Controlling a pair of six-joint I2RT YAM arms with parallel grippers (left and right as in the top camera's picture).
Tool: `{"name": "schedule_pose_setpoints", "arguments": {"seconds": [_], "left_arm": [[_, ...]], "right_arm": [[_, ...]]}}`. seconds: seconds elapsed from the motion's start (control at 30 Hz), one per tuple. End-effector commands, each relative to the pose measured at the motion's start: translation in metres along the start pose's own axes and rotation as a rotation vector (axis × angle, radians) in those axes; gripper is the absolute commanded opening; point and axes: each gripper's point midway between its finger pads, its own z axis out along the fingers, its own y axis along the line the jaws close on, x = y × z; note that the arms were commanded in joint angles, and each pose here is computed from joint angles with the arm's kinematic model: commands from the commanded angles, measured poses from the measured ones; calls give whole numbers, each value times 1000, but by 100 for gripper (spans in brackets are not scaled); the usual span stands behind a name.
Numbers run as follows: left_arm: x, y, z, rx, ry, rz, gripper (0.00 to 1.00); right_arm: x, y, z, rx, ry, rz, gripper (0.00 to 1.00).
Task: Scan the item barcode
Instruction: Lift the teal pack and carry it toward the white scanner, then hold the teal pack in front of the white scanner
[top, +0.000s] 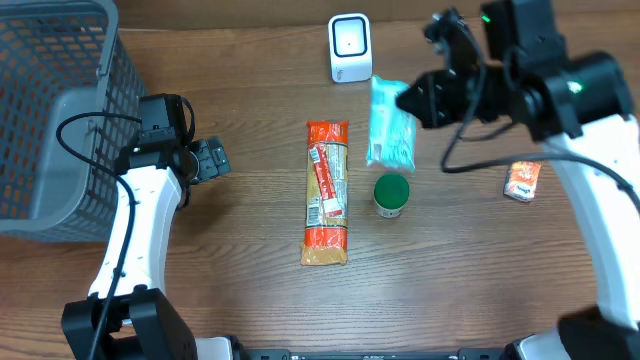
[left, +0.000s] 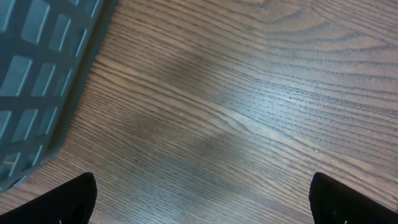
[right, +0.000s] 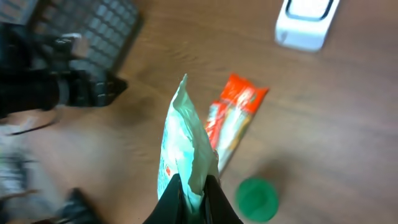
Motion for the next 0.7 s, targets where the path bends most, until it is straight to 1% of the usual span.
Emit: {"name": "schedule_pose_setpoints", "arguments": {"seconds": [0.0, 0.17, 0.43, 0.57, 0.6, 0.67], "left_arm": [[-8, -1, -9, 9, -31, 18, 100], [-8, -1, -9, 9, -31, 18, 100], [-8, -1, -9, 9, -31, 18, 100], [-8, -1, -9, 9, -31, 18, 100], [-8, -1, -9, 9, -31, 18, 100], [-8, -1, -9, 9, -31, 18, 100]], "right_arm": [[-8, -26, 31, 217, 39, -196, 3], [-13, -44, 66, 420, 99, -436, 4], [-53, -37, 113, 672, 55, -801, 4], [-72, -47, 132, 856, 63, -932, 3], [-78, -49, 137, 888, 51, -949, 3], [-99, -52, 155, 953, -22, -974, 4]]}}
